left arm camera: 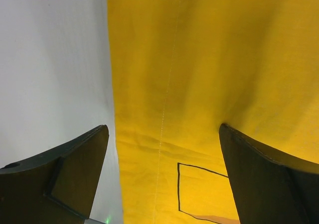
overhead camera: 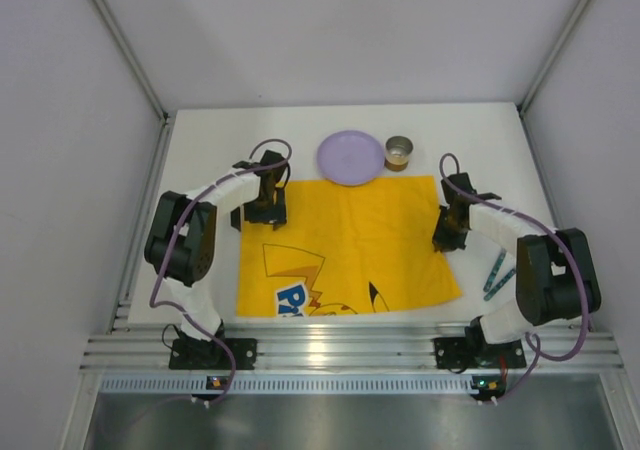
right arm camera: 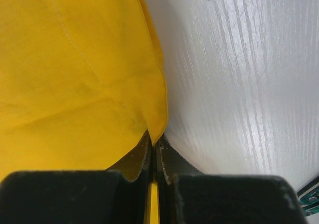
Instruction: Set the dinner table for one person
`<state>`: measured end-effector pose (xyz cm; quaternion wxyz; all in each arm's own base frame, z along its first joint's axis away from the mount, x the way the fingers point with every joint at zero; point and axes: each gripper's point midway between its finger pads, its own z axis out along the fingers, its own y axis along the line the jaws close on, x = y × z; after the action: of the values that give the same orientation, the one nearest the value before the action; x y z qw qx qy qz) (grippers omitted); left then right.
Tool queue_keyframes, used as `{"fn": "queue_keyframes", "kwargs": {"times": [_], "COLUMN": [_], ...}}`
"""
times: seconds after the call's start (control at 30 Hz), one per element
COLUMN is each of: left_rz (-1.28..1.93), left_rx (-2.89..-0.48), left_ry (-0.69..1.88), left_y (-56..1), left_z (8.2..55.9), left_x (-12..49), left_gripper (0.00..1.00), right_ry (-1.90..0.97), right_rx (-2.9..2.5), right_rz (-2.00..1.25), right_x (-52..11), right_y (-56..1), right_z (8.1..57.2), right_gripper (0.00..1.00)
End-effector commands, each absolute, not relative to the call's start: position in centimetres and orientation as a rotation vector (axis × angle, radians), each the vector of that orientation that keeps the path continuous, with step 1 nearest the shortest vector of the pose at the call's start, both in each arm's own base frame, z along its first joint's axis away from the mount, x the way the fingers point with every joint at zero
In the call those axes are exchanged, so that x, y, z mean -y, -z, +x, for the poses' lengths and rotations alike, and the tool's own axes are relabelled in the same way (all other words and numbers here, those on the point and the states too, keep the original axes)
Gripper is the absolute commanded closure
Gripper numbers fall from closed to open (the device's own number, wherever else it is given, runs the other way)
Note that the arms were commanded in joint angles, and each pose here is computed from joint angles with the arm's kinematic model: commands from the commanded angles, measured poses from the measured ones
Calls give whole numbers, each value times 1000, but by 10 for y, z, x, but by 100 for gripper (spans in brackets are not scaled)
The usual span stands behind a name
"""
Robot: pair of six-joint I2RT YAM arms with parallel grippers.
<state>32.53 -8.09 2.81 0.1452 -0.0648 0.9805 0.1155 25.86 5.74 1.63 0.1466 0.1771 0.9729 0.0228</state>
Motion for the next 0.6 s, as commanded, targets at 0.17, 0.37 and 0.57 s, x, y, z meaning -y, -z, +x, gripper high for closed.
{"fn": "queue_keyframes", "kwargs": {"times": [0.17,0.37,0.57], "left_rz": [-223,-288,-283], "left_rx": [-2789,-2666,-2568], "left_ry": [-401,-313,38], "left_y": [-42,-101,-136], "left_z": [347,373,439], "left_x": [72,80,138], "left_gripper": [2,2,2], "right_ry": [-152,-215,-149], "right_rx": [-2751,-2712,-2551], "right_rz": [486,458,383], "right_x": [-61,-66,-55], "right_y": [-24,-42,-113], "right_z": [285,284,307], "right_gripper": [96,1,0]}}
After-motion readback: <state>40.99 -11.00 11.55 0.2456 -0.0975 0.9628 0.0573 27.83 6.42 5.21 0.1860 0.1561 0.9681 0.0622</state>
